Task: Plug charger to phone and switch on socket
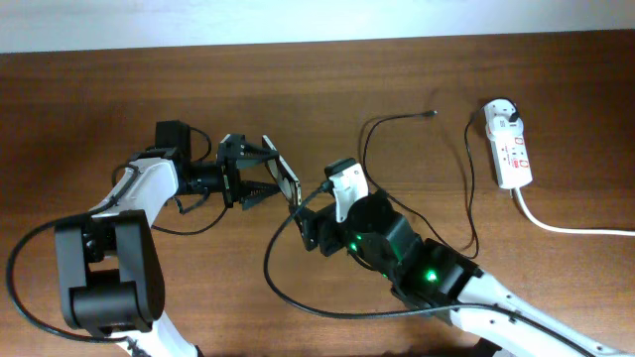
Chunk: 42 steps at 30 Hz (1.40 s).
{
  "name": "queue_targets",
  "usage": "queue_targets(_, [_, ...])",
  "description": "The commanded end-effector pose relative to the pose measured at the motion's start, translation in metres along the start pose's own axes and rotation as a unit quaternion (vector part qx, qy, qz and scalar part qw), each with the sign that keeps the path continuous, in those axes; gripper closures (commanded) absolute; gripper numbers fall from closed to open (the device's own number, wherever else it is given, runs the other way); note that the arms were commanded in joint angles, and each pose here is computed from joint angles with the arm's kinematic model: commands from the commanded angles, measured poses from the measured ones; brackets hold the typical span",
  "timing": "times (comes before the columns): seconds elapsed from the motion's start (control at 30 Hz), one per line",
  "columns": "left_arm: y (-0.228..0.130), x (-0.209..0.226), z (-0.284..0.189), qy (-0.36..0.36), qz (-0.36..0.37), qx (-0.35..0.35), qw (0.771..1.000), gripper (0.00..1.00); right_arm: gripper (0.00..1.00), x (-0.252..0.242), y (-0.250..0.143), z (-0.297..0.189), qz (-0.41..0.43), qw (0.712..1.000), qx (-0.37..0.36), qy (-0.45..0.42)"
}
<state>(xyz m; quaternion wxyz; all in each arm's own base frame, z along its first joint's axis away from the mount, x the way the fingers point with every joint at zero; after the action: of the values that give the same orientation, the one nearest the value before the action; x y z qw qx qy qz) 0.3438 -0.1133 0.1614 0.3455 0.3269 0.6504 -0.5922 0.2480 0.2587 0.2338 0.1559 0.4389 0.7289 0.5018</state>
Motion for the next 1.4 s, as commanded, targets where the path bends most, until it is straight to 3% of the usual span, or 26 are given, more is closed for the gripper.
queue_targets(0.0, [-0.002,-0.005,-0.003,-0.017,0.003,0.009,1.0,0.49,0.17,0.006,0.006,0.011,-0.005,1.0,-0.013,0.01])
queue_targets(0.13, [-0.002,-0.005,-0.003,-0.017,0.003,0.009,1.0,0.49,0.18,0.009,0.001,0.032,-0.005,1.0,-0.016,0.019])
queue_targets(0.53, [-0.002,-0.005,-0.003,-0.017,0.017,0.009,1.0,0.48,0.35,0.012,-0.002,0.063,-0.001,0.999,-0.032,0.024])
queue_targets(0.67, [-0.002,-0.005,-0.003,-0.017,0.017,0.009,1.0,0.48,0.52,0.013,0.001,0.063,0.0,0.999,-0.036,0.025])
queue_targets(1.23, [-0.002,-0.005,-0.003,-0.017,0.017,0.009,1.0,0.47,0.85,0.014,-0.006,0.064,0.001,0.999,-0.016,0.033])
queue_targets(1.33, [-0.002,-0.005,-0.003,-0.015,0.017,0.008,1.0,0.39,0.88,0.014,-0.006,0.064,0.001,0.999,-0.016,0.033])
queue_targets(1.37, [-0.002,-0.005,-0.003,-0.015,0.019,0.008,1.0,0.27,0.88,0.014,-0.006,0.064,0.001,0.999,-0.016,0.033])
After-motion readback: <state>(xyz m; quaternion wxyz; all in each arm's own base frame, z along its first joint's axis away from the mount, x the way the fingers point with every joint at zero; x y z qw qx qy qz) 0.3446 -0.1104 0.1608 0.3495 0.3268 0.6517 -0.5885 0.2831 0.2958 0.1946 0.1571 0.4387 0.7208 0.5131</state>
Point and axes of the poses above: each gripper's point midway between its finger pads, its own z axis out along the fingers, its own x axis along the line the jaws close on, y = z × x, the point moved 4 cm from there along -z, back along the fingers, and after that the axes turned 5 degrees about -z, right-handed, at the moved point
